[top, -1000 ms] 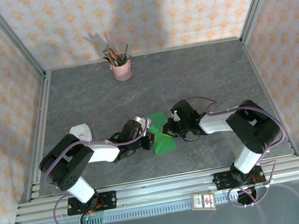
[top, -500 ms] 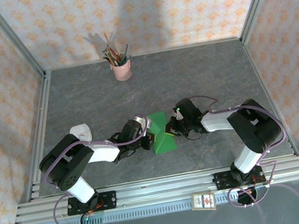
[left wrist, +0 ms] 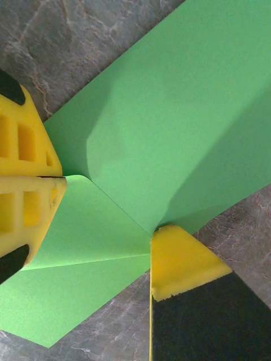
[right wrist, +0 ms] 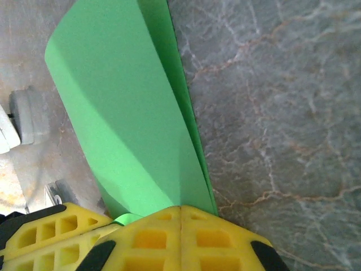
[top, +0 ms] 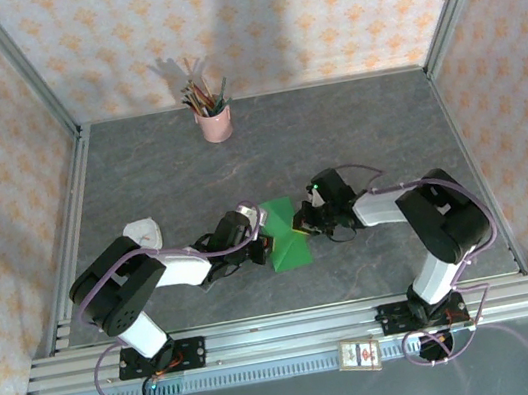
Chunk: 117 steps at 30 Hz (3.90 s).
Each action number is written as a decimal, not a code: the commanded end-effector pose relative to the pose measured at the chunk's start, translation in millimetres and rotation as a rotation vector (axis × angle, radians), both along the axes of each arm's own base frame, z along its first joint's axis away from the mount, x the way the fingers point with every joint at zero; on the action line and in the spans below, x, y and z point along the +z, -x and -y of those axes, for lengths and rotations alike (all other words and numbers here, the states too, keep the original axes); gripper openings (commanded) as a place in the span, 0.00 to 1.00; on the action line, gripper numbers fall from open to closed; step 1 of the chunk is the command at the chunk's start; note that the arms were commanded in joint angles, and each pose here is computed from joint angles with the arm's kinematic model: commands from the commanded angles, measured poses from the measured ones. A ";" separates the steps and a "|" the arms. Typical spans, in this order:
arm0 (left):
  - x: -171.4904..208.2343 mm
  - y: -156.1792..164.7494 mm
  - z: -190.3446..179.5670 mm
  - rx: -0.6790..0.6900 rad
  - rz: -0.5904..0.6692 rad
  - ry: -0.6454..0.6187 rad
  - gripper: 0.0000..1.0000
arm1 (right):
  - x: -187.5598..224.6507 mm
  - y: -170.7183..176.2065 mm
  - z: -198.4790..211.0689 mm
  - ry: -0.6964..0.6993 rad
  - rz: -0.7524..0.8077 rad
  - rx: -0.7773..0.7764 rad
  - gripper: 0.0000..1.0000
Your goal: Fold a paper plane with a square sheet of paper (pick it up from the middle)
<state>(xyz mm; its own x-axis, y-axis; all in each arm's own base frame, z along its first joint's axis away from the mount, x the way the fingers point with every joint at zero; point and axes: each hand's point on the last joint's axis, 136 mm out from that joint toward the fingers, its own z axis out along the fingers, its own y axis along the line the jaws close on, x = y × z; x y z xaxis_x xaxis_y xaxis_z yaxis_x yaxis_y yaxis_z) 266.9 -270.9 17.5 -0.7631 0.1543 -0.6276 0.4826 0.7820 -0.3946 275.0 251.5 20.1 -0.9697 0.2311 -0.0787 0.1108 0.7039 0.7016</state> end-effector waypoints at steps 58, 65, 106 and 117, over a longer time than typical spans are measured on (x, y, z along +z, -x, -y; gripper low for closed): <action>-3.3 5.6 -2.4 0.020 -0.059 -0.020 0.19 | -11.6 53.9 -39.1 -0.027 -0.031 0.132 0.01; 28.0 -1.0 -1.5 0.073 -0.017 0.048 0.32 | -17.2 56.8 -34.6 -0.010 -0.040 0.124 0.01; -0.5 50.5 21.1 0.045 -0.188 0.128 0.00 | -26.0 58.5 -24.0 0.032 -0.063 0.096 0.01; -27.2 82.2 1.1 0.023 -0.268 0.032 0.00 | -33.6 60.0 -19.8 0.065 -0.087 0.086 0.00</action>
